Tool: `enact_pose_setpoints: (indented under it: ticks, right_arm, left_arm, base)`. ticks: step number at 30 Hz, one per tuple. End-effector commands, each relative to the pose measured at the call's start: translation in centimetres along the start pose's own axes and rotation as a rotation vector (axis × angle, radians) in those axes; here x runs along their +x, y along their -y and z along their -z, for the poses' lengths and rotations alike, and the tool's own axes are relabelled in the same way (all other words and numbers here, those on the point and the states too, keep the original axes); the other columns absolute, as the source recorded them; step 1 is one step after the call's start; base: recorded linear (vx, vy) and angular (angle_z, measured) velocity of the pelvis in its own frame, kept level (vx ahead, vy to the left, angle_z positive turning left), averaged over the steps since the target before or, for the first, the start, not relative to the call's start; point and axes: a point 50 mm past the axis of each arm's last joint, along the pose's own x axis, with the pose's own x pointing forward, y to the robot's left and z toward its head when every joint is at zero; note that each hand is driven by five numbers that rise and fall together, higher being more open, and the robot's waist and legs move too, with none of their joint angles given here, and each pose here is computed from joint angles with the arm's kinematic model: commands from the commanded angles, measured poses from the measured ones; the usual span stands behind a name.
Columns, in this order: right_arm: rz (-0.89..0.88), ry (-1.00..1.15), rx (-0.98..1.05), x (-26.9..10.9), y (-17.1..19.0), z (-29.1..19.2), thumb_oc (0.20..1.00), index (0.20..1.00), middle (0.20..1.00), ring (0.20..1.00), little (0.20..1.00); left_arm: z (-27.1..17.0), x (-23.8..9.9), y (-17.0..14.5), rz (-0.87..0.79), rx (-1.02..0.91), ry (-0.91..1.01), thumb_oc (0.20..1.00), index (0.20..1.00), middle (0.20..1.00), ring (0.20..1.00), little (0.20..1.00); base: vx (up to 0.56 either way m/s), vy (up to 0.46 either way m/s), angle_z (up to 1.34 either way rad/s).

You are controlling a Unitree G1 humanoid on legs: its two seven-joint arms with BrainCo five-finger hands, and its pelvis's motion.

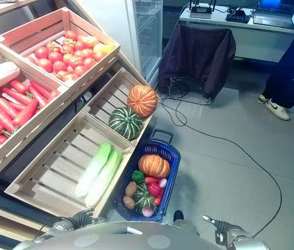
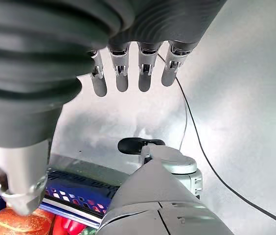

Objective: Pick up fruits and vegetables into the basket

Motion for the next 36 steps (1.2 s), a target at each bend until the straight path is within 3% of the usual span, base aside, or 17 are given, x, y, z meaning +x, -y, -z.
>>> enact_pose_setpoints:
  ticks: [1,36]
  right_arm:
    - [-0.021,0.034,-0.020,0.01,-1.10,-1.85,1.000,1.000,1.000,1.000,1.000]
    - [-0.003,0.033,-0.024,-0.11,-0.27,-2.21,1.000,1.000,1.000,1.000,1.000]
  left_arm:
    - [-1.15,0.35,0.40,0.028,0.000,0.002,1.000,1.000,1.000,1.000,1.000]
    - [-1.36,0.27,-0.30,0.012,-0.050,0.021,1.000,1.000,1.000,1.000,1.000]
  base:
    - [0.10,0.049,-0.07]
    - [0.00,0.000,0.00]
